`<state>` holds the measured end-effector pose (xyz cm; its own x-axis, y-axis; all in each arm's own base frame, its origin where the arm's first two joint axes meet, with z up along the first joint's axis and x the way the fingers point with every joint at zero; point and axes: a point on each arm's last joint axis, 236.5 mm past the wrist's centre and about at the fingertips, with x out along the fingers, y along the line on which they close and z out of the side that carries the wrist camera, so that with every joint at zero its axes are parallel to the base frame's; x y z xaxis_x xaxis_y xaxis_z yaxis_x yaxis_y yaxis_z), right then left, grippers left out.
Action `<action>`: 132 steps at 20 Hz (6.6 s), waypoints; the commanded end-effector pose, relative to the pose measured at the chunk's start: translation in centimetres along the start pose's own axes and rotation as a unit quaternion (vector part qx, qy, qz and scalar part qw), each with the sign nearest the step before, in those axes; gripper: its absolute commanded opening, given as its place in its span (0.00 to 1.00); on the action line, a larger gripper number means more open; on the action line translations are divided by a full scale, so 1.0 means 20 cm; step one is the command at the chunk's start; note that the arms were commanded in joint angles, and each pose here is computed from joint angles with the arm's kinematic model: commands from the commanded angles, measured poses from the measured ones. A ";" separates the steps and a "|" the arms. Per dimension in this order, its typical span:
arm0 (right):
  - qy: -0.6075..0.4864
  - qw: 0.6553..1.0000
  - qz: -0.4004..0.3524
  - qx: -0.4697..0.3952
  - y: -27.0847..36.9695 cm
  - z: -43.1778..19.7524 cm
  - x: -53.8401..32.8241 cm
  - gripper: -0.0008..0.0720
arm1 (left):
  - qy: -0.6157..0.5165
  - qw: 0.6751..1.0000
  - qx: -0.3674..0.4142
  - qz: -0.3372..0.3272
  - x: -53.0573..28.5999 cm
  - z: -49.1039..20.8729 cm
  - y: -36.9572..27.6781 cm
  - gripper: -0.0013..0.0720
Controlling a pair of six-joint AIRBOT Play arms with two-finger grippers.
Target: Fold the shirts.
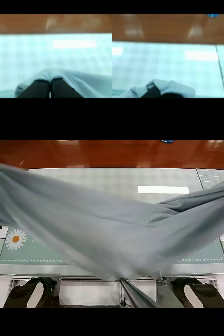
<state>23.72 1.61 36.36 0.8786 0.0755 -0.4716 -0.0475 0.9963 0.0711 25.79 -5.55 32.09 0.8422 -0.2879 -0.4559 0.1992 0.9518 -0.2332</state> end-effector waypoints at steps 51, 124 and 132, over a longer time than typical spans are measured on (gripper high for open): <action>0.411 0.897 0.071 0.148 -0.12 -1.26 1.72 0.04 | 0.492 0.802 -0.330 -0.081 0.89 -2.17 -0.55 0.71; 0.230 0.955 0.086 0.166 -0.02 -0.83 1.99 0.04 | 0.011 0.991 -0.130 -0.038 1.67 -0.14 0.69 0.04; 0.246 0.920 0.151 0.266 0.06 -0.87 2.53 0.58 | 0.135 0.972 -0.180 -0.063 1.96 -0.57 0.70 0.71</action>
<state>57.72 6.36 -1.17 0.5388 0.4207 -0.7299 0.0773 0.8381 0.5401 56.92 -3.48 4.67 0.7370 -0.4139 -0.5342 0.0680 0.8319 -0.5508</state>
